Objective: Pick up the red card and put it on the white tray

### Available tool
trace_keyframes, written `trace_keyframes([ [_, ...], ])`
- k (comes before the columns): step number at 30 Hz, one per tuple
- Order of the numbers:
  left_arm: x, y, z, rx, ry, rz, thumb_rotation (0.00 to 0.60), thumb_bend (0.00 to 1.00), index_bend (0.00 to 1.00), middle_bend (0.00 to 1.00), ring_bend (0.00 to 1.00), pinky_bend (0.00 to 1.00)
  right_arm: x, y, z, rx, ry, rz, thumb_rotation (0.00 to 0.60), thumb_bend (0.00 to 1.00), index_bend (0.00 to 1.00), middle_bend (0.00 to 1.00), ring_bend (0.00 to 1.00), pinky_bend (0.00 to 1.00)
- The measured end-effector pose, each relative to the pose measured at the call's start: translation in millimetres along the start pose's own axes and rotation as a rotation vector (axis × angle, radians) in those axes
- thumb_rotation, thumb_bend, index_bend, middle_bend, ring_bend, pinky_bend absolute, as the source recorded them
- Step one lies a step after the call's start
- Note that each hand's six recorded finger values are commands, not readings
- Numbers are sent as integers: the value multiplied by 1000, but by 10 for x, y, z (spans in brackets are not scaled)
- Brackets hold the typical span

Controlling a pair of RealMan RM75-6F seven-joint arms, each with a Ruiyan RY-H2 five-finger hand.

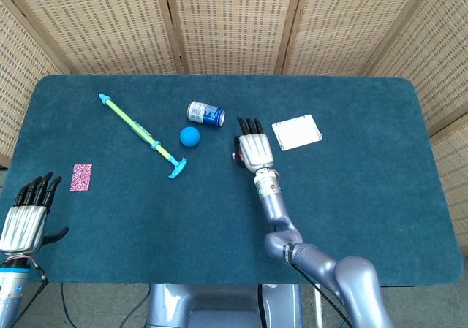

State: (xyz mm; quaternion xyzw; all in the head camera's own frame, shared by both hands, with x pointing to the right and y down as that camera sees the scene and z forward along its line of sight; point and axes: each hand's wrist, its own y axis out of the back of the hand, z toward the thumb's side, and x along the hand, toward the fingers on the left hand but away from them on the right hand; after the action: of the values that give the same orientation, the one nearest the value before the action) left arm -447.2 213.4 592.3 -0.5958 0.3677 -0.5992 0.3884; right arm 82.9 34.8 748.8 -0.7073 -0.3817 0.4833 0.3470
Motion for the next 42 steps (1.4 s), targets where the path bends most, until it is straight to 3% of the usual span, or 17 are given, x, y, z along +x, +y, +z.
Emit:
trace_keyframes([
  [10,-23,-10,31,0,-14,-5,600,83,0,0,0,90,70,337,-181,-55,-10,-85,600,631,614,131,0,0],
  [19,-77,-2,131,8,-50,5,600,83,0,0,0,90,469,725,-476,-213,-5,-135,600,627,619,131,0,0],
  [32,-216,21,321,10,-126,23,600,83,0,0,0,90,1655,1260,-1135,-648,-92,-40,600,614,621,131,0,0],
  [36,-267,62,360,11,-144,46,600,83,0,0,0,90,2017,1274,-1218,-739,-109,2,600,614,623,130,0,0],
  [42,-344,149,397,-3,-162,79,600,83,0,0,0,90,2456,1209,-1148,-786,-77,48,600,613,624,130,0,0],
])
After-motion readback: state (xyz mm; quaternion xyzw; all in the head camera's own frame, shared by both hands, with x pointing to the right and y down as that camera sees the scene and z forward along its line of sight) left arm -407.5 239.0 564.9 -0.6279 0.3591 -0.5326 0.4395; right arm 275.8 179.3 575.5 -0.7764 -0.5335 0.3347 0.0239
